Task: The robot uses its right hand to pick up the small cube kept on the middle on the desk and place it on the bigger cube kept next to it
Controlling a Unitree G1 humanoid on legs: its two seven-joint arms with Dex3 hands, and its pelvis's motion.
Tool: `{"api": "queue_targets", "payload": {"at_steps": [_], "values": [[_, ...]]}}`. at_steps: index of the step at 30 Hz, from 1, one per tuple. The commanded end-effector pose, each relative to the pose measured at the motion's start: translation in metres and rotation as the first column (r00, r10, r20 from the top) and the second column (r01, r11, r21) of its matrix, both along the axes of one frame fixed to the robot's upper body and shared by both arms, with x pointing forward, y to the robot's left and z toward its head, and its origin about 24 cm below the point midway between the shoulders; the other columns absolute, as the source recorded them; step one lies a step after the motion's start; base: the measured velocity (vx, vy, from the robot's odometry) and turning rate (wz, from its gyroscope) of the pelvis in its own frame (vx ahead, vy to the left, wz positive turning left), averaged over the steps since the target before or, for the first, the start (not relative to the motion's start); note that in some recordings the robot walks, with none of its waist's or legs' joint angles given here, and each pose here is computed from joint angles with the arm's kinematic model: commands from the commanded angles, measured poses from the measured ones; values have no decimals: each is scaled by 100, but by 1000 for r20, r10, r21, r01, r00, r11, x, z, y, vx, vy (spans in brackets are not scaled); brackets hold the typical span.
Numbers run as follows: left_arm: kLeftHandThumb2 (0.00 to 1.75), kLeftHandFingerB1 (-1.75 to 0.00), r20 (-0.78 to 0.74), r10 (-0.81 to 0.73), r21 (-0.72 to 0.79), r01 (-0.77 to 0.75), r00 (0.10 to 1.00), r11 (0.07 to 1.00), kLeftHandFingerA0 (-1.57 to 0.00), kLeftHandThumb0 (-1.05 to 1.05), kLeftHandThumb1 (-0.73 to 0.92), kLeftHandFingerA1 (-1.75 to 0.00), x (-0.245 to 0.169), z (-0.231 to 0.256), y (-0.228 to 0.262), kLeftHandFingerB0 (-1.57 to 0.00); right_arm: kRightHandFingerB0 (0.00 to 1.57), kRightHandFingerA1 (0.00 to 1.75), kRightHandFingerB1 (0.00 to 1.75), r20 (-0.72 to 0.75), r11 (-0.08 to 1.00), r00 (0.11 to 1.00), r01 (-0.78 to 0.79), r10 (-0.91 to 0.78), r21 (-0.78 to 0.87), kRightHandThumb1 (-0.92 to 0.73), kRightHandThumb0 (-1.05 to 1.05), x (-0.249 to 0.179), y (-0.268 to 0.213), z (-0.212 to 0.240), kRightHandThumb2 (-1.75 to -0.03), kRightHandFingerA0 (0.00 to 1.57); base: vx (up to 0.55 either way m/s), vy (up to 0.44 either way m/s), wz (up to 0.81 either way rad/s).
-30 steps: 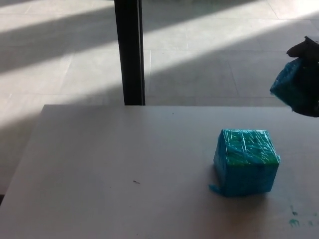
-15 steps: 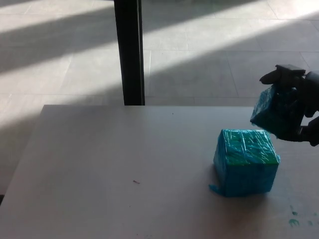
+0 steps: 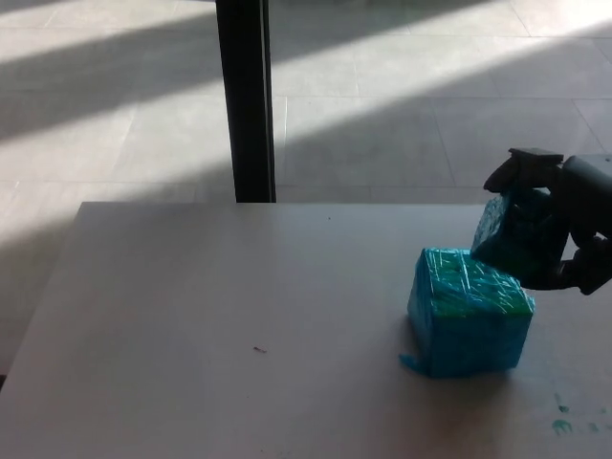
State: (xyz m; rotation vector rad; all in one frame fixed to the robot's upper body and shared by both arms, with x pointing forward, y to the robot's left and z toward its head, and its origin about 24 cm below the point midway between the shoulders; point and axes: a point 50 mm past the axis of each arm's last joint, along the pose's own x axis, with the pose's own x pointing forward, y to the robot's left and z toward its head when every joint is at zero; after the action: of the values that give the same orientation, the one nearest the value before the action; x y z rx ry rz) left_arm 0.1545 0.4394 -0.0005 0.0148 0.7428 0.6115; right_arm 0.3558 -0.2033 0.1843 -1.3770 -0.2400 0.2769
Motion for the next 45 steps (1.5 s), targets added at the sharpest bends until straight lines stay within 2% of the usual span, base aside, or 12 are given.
{"api": "queue_targets", "payload": {"at_steps": [1, 4, 8, 10, 12, 14, 18, 22, 25, 37, 44, 45], "values": [[68, -41, -12, 3, 23, -3, 1000, 1000, -49, -102, 92, -63, -2, 5, 5, -44, 71, 175, 150, 9, 1000, 1000, -8, 8, -8, -60, -29, 7, 7, 4, -95, 81, 0, 0, 0], [115, -53, -3, 6, 17, -6, 1000, 1000, -45, -98, 69, -66, 0, 5, 4, -40, 73, 166, 64, 12, 1000, 1000, 0, 0, -20, -69, -34, 10, 11, 5, -71, 88, 0, 0, 0], [67, -42, -1, 0, 15, 0, 1000, 1000, -44, -104, 92, -62, -1, 4, 4, -42, 81, 160, 63, 14, 999, 1000, 5, -4, -38, -66, -33, 11, 14, 3, -69, 88, 0, 0, 0], [115, -53, 1, 6, 11, -6, 1000, 1000, -44, -100, 69, -67, -1, 3, 4, -39, 83, 166, 122, 7, 1000, 1000, 2, -2, -30, -58, -28, 11, 13, 2, -75, 99, 0, 0, 0], [68, -41, -5, 0, 8, 0, 1000, 1000, -46, -103, 92, -63, -1, 4, 4, -41, 72, 174, 154, -26, 999, 1000, 14, -15, -45, -64, -28, 12, 11, 0, -78, 81, 0, 0, 0], [68, -41, -3, -1, 11, 1, 1000, 1000, -45, -102, 92, -60, -1, 4, 4, -40, 78, 171, 70, -32, 999, 999, 14, -16, -52, -68, -31, 11, 11, -2, -70, 89, 0, 0, 0], [115, -52, -12, -1, 25, 1, 1000, 1000, -44, -100, 70, -64, 0, 5, 4, -39, 85, 171, 86, -50, 998, 998, 21, -24, -58, -68, -30, 10, 10, -5, -64, 88, 0, 0, 0], [68, -42, -8, -11, 26, 11, 1000, 1000, -44, -102, 92, -60, 1, 7, 4, -42, 77, 167, 58, -50, 999, 999, 9, -12, -51, -65, -30, 8, 12, -8, -72, 89, 0, 0, 0], [69, -41, -10, -10, 32, 10, 1000, 999, -47, -103, 92, -63, 2, 7, 6, -42, 76, 173, 134, -56, 998, 998, -14, 11, -60, -61, -27, 6, 17, -10, -85, 82, 0, 0, 0], [66, -40, -14, -17, 33, 17, 1000, 999, -46, -103, 92, -58, 1, 8, 6, -41, 54, 156, 46, -82, 996, 994, -79, 75, -41, -70, -39, -1, 30, -9, -67, 78, 0, 0, 0], [70, -41, -9, -18, 33, 18, 1000, 999, -42, -102, 91, -57, 3, 9, 6, -39, 13, 61, 29, -124, 988, 991, -74, 57, -134, -70, -61, -6, 30, -3, -61, 49, 0, 0, 0], [117, -50, -7, -22, 37, 22, 1000, 999, -40, -101, 73, -62, 3, 9, 6, -34, 12, 59, 27, -117, 984, 992, -66, 47, -164, -70, -64, -7, 29, -2, -61, 45, 0, 0, 0]]}}
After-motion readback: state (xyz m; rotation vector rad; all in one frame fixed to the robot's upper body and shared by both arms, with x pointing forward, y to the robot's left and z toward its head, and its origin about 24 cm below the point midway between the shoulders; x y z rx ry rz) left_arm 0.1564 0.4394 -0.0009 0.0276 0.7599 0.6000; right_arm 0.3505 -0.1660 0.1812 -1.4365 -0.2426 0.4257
